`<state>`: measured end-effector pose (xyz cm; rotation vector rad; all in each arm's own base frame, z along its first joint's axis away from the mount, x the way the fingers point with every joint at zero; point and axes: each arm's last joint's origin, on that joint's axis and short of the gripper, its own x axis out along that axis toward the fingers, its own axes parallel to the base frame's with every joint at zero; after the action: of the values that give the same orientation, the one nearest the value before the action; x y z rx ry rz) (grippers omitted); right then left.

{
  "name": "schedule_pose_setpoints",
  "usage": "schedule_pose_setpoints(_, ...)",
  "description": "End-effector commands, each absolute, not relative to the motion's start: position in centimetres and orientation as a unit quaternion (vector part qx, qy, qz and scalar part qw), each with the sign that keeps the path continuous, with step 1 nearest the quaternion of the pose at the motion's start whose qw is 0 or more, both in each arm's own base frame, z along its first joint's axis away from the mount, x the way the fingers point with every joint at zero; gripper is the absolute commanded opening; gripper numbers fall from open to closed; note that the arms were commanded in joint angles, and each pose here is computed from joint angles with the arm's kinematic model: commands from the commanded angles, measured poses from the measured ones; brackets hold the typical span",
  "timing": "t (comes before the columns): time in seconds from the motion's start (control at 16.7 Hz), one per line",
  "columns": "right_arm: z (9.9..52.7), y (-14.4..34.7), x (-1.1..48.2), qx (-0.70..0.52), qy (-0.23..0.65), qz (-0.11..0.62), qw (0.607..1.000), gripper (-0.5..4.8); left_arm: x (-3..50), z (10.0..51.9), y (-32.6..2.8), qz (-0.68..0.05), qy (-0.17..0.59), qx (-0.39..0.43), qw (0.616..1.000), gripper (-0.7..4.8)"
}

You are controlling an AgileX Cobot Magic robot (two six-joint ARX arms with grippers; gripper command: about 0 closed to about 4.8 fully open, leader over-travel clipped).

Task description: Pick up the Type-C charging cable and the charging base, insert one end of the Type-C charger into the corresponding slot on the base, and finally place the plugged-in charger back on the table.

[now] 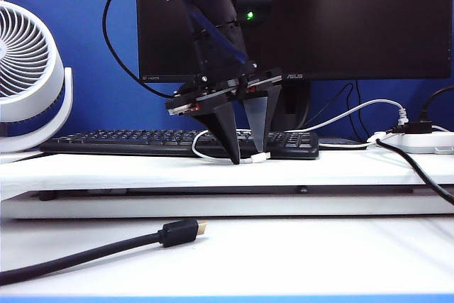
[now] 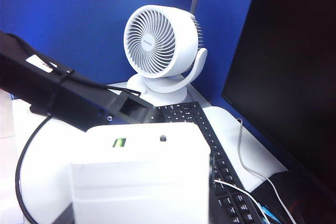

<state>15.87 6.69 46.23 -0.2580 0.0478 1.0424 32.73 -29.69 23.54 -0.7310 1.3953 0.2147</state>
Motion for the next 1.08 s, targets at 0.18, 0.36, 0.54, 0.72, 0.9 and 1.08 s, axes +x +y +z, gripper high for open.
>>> schedule_pose_setpoints(0.18, 46.7, 6.6, 15.5, -0.124, 0.007, 0.499, 0.858, 0.0, 32.6, 22.9, -29.3, 0.131, 0.62, -0.301, 0.713, 1.17)
schedule_pose_setpoints(0.36, 46.7, 6.6, 15.5, -0.124, 0.007, 0.499, 0.858, 0.0, 32.7, 22.9, -29.1, 0.133, 0.616, -0.291, 0.72, 0.45)
schedule_pose_setpoints(0.54, 46.7, 6.6, 15.5, -0.124, 0.007, 0.498, 0.858, 0.0, 32.8, 22.9, -29.1, 0.124, 0.61, -0.276, 0.733, 0.16)
schedule_pose_setpoints(0.72, 46.7, 6.6, 15.5, -0.124, 0.007, 0.498, 0.858, 0.0, 33.3, 23.0, -28.8, 0.089, 0.605, -0.235, 0.755, -0.06)
schedule_pose_setpoints(0.9, 46.7, 6.6, 15.5, -0.124, 0.007, 0.498, 0.858, 0.0, 33.8, 23.1, -28.4, 0.051, 0.605, -0.195, 0.771, -0.06)
schedule_pose_setpoints(1.08, 46.7, 6.6, 15.5, -0.124, 0.007, 0.498, 0.858, 0.0, 34.2, 23.5, -27.9, -0.009, 0.603, -0.12, 0.789, -0.06)
